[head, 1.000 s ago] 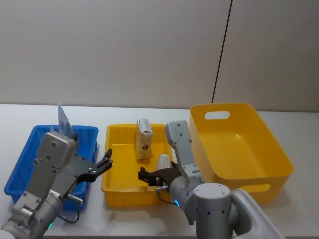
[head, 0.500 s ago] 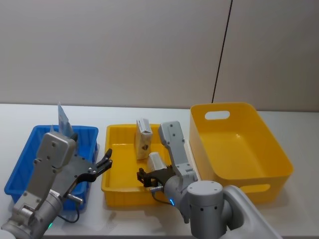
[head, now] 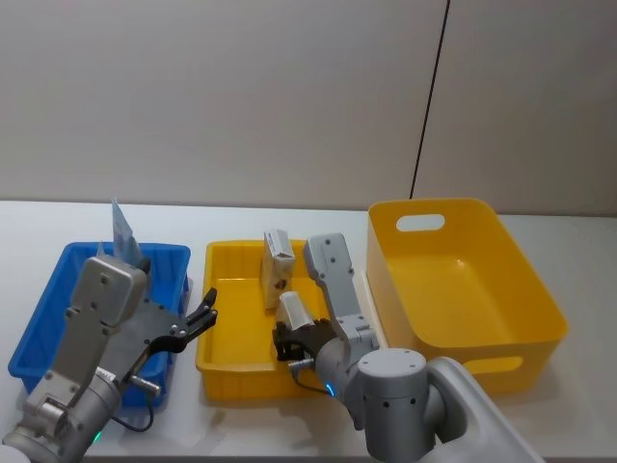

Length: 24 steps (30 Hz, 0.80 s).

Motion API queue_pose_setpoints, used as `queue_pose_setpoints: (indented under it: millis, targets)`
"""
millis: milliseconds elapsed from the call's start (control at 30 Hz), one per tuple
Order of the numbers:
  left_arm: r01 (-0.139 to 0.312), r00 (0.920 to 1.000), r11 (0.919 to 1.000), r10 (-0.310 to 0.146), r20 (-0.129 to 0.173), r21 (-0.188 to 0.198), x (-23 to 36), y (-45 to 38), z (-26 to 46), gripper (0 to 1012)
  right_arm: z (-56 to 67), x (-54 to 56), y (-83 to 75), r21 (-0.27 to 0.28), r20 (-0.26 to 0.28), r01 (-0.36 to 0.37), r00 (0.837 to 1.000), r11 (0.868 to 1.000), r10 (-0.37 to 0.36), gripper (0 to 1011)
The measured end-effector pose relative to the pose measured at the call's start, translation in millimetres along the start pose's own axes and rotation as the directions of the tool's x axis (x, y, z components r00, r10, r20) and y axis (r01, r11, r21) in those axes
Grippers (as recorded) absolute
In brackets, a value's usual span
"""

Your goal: Bimanual collaborative sorting of washing and personal care products

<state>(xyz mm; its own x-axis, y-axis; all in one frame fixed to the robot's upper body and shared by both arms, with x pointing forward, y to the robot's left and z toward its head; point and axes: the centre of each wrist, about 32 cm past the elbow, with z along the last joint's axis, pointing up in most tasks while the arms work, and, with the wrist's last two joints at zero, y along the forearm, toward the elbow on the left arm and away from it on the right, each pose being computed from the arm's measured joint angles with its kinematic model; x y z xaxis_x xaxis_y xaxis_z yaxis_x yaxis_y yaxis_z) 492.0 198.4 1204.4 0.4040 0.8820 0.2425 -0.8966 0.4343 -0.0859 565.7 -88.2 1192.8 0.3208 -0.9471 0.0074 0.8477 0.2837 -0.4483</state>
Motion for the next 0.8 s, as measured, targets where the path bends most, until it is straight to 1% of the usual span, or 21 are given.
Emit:
queue_pose_setpoints:
  millis: [200,400,433,500,533,600,633,733,767,800]
  targets:
    - [0.0,1.0,1.0,0.0,0.0,0.0,0.0,0.0,0.0,1001,-0.4,-0.9,-1.9,0.042,0.011,0.003,1.0,0.999,-0.004,370]
    - [0.0,1.0,1.0,0.0,0.0,0.0,0.0,0.0,0.0,1001,0.1,-0.9,-6.4,0.122,0.028,0.008,1.0,0.993,-0.012,370]
    - [0.0,1.0,1.0,0.0,0.0,0.0,0.0,0.0,0.0,1001,0.1,-0.9,-6.4,0.122,0.028,0.008,1.0,0.993,-0.012,370]
    - [0.0,1.0,1.0,0.0,0.0,0.0,0.0,0.0,0.0,1001,0.2,-0.5,-8.1,0.146,0.033,0.01,0.999,0.989,-0.015,370]
    - [0.0,1.0,1.0,0.0,0.0,0.0,0.0,0.0,0.0,1002,0.7,-0.1,-9.6,0.169,0.036,0.014,0.999,0.986,-0.02,370]
    - [0.0,1.0,1.0,0.0,0.0,0.0,0.0,0.0,0.0,1001,1.1,0.4,-11.0,0.188,0.04,0.018,0.999,0.982,-0.025,370]
    - [0.0,1.0,1.0,0.0,0.0,0.0,0.0,0.0,0.0,1001,1.8,1.1,-12.6,0.207,0.042,0.022,0.999,0.978,-0.031,370]
    - [0.0,1.0,1.0,0.0,0.0,0.0,0.0,0.0,0.0,1001,2.6,2.8,-15.1,0.237,0.045,0.031,0.998,0.971,-0.043,370]
    - [0.0,1.0,1.0,0.0,0.0,0.0,0.0,0.0,0.0,1002,3.7,4.4,-17.0,0.259,0.047,0.04,0.997,0.965,-0.054,370]
    - [0.0,1.0,1.0,0.0,0.0,0.0,0.0,0.0,0.0,1001,4.3,5.2,-18.0,0.27,0.047,0.045,0.997,0.962,-0.059,370]
